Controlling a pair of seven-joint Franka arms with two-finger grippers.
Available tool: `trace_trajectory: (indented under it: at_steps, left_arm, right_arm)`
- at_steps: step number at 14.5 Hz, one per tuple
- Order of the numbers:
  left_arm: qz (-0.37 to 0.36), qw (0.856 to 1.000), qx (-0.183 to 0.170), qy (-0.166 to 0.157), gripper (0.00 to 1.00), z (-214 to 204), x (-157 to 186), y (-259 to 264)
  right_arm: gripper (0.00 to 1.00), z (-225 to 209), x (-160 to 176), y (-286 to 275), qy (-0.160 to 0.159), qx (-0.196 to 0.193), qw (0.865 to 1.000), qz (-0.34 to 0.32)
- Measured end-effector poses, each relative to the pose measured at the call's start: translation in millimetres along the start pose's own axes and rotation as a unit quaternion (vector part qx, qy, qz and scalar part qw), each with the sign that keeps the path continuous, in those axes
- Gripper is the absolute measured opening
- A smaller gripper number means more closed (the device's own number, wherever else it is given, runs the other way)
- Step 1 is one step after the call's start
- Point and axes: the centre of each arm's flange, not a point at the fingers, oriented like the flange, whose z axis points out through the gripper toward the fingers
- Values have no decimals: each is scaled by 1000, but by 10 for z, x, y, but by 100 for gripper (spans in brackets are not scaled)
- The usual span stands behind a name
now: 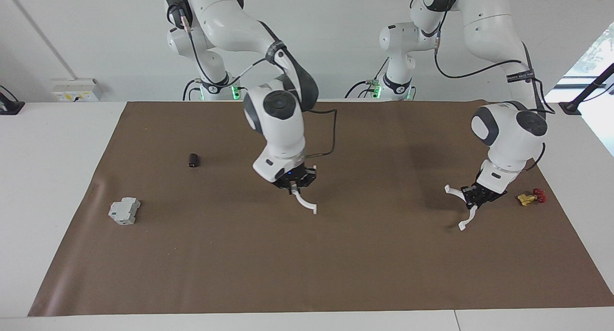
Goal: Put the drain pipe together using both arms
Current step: 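Carry both clamp halves toward each other at the table centre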
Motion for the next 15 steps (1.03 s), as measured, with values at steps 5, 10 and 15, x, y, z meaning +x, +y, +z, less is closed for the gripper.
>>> trace_trajectory:
  at_steps: [5,10,15]
  left_arm:
    - [-9,1000,-10,-1,21,-110,66,791]
    - [-15,1000,-12,-2,21,-134,-72,1943]
    - [-24,1000,1,-5,21,-53,-274,2646]
  right_arm:
    - [21,290,130,220,3,-17,1000,-19]
    - [21,604,-28,179,-17,-26,999,-30]
    - [21,784,-113,200,-12,-22,999,-44]
